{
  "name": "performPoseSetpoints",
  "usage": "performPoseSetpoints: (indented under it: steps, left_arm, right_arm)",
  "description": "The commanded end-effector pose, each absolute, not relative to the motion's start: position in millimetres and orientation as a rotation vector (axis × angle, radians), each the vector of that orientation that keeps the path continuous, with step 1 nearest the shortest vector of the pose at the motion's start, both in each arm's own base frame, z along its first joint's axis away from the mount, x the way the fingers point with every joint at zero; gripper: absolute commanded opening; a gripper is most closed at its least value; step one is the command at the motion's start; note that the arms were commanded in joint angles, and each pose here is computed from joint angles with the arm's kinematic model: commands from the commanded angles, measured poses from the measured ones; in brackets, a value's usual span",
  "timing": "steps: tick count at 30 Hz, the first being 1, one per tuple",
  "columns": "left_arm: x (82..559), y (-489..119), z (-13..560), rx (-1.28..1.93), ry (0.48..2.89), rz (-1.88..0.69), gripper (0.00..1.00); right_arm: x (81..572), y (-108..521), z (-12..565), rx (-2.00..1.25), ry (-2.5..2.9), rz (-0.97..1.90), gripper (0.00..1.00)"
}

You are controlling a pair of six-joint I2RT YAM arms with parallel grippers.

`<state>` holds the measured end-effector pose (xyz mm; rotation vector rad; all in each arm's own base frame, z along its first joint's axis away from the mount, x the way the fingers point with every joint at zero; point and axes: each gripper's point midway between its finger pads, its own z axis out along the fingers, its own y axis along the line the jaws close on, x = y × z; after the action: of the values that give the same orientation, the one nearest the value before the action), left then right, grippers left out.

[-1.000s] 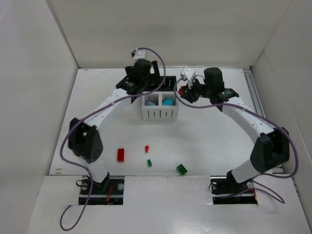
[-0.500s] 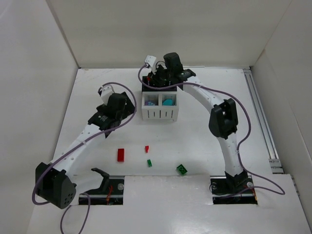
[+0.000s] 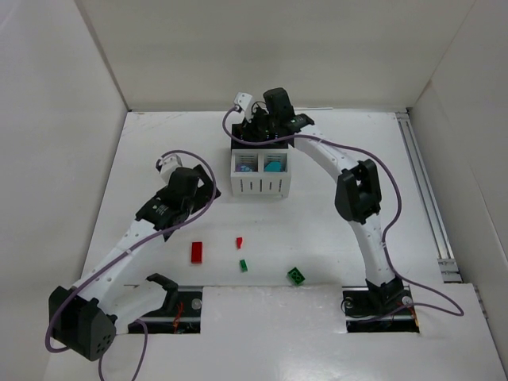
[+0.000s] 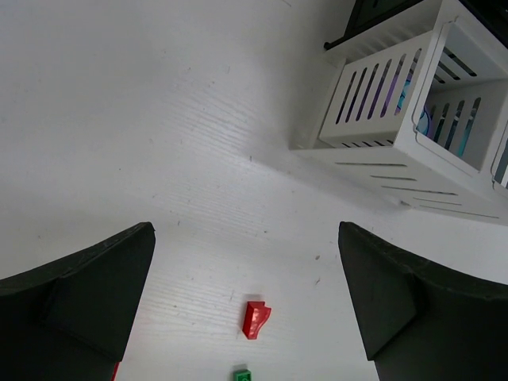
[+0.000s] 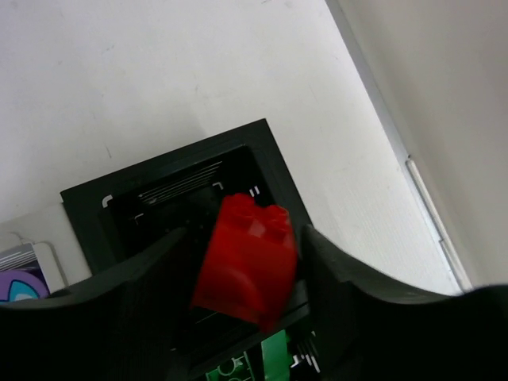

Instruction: Sort the legos into containers by color

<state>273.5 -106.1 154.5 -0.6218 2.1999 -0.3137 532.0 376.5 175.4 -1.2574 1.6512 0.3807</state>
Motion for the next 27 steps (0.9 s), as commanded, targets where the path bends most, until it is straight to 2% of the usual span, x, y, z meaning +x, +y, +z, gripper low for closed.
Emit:
performPoseSetpoints:
  steps: [1,4,5,12,15,16,19,27]
  left_arm:
    - [272.4,-110.4,153.5,-0.633,2.202,-0.346,1.00]
    - [271.0,-109.9,152.2,-0.643,2.208,-0.344,1.00]
    - [271.0,-109.9,152.2,-0.643,2.208,-0.344,1.00]
    - [260.7,-109.4,157.8,-0.666,2.191,-0.395,1.00]
    - [256.0,-108.9,158.3,-0.662,2.192,-0.408,1.00]
    - [254.7,-108.5,154.6,-0.673,2.197,-0.406,1.00]
    - [250.9,-108.7,151.4,-0.670,2.220,-0.403,1.00]
    - [238.0,-116.5,133.6,-0.647,2.285,-0.391,1.00]
  right_arm:
    - [522.8,386.2,232.4,-1.236,1.522,0.375,0.69]
    - [519.0,386.5,242.3,-1.234,1.507,0.353,0.80]
    - [517.7,385.6,239.8,-1.240,1.518,0.355,0.87]
    - [492.8,373.5,292.1,-1.230,1.453,0.290,0.96]
    - [467.2,357.5,320.0,-1.215,1.420,0.222,1.00]
    - [445.3,346.2,319.1,-1.229,1.423,0.212,1.00]
    - [410.1,327.5,313.2,-1.202,1.427,0.208,1.00]
    - [242.5,273.7,187.3,-1.229,1.708,0.419,1.00]
